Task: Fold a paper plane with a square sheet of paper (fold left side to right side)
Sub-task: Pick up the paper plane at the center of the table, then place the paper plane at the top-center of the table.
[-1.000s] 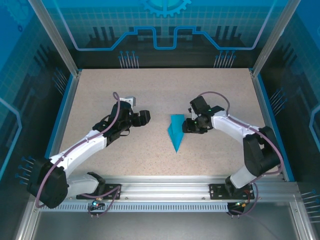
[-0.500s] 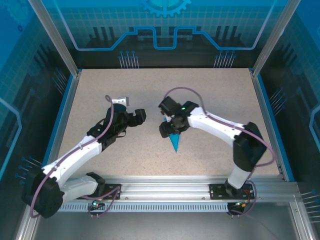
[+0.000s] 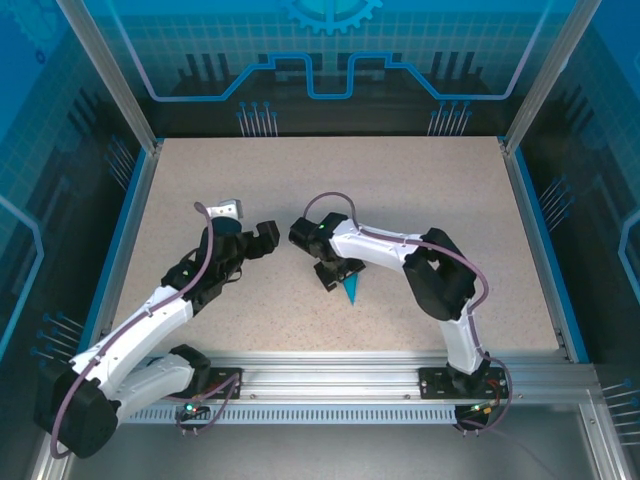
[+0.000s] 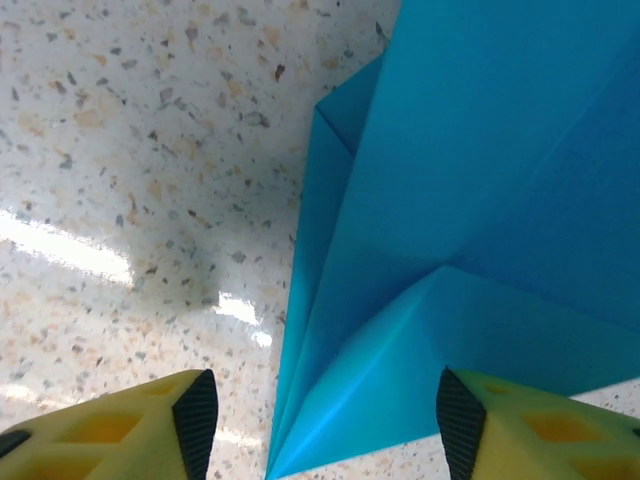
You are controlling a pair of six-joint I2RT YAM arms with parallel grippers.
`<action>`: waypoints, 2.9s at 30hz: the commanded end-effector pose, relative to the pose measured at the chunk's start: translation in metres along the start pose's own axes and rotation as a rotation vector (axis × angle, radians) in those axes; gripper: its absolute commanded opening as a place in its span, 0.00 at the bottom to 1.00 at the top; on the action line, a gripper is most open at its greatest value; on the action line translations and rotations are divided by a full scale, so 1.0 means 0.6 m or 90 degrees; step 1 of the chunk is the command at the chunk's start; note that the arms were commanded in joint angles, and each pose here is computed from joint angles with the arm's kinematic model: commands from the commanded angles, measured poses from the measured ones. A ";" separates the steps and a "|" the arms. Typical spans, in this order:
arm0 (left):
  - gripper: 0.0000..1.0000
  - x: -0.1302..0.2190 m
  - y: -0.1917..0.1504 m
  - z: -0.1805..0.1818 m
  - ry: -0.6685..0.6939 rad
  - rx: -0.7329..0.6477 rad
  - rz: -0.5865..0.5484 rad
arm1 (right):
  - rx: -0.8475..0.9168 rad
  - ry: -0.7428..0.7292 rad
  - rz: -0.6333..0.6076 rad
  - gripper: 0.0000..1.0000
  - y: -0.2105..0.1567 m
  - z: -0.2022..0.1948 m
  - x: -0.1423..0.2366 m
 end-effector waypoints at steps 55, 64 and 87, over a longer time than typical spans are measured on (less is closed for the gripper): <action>0.98 -0.019 -0.006 -0.004 -0.002 0.009 0.024 | -0.243 0.150 -0.012 0.07 0.047 -0.162 -0.034; 0.98 -0.023 -0.008 -0.009 -0.009 0.010 0.033 | -0.246 0.143 0.005 0.16 0.055 -0.167 -0.065; 0.99 -0.020 0.001 -0.019 -0.023 -0.011 0.033 | -0.277 0.123 0.004 0.07 0.113 -0.209 -0.090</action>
Point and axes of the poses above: each hand's point on the last joint's axis, 136 mm out from that joint toward the fingers, its own x axis back along the fingers, its own z axis along the line the jaws close on, y = z × x, the point moved 2 cm from there along x, back along the fingers, and after that the axes turned 3 degrees about -x, right-handed, at the moved point
